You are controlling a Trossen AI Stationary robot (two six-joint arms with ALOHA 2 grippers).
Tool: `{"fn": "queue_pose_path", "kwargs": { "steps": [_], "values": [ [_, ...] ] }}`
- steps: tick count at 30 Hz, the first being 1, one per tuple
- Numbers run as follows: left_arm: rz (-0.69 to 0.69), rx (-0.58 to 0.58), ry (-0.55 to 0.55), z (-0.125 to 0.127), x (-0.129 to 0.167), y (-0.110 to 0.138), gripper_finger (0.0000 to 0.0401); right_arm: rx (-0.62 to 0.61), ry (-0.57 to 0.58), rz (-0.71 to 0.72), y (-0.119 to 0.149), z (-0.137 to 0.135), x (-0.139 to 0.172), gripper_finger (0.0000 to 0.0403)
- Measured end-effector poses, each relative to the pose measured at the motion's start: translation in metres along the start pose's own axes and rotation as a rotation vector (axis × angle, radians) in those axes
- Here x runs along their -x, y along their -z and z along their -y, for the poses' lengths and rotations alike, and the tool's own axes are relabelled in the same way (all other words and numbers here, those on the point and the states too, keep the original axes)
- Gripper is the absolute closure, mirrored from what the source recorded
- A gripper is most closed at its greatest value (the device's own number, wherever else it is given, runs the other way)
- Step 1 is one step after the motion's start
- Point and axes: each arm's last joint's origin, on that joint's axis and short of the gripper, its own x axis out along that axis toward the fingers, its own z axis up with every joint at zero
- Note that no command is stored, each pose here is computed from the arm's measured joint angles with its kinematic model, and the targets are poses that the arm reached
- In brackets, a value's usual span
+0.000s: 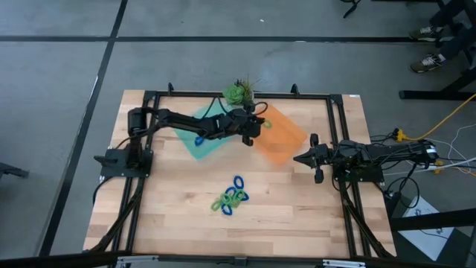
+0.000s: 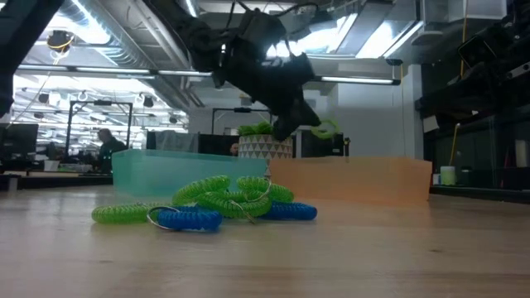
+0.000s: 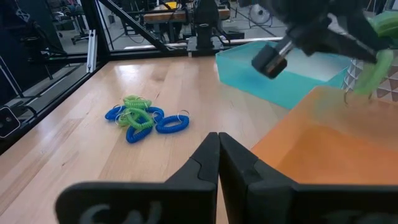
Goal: Sort spring keychains
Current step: Put the green spring keychain into the orange bin
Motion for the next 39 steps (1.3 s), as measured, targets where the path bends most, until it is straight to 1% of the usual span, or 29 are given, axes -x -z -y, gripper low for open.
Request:
{"fn": "queue_pose_path", "kwargs": {
  "steps": [5, 11, 15, 25, 31, 39],
  "values": [
    [-0.049, -0.053, 0.004, 0.010, -0.007, 0.007, 0.0379, 0.000, 0.000, 0.000, 0.000, 0.000, 0.000, 0.0395],
    [-0.064, -0.112, 0.013, 0.014, -0.010, 0.010, 0.0377, 0.000, 0.000, 0.000, 0.000, 0.000, 0.000, 0.0395],
    [-0.060, -0.111, 0.011, 0.015, -0.010, 0.009, 0.0365, 0.000, 0.000, 0.000, 0.000, 0.000, 0.000, 0.0395],
    [-0.060, -0.111, 0.010, 0.015, -0.010, 0.009, 0.0317, 0.000, 0.000, 0.000, 0.000, 0.000, 0.000, 0.0395],
    [-0.054, -0.112, 0.014, 0.017, -0.009, 0.006, 0.0300, 0.000, 0.000, 0.000, 0.000, 0.000, 0.000, 0.0395],
    [-0.061, -0.055, 0.025, 0.019, -0.008, 0.006, 0.0281, 0.000, 0.000, 0.000, 0.000, 0.000, 0.000, 0.0395]
  ]
}}
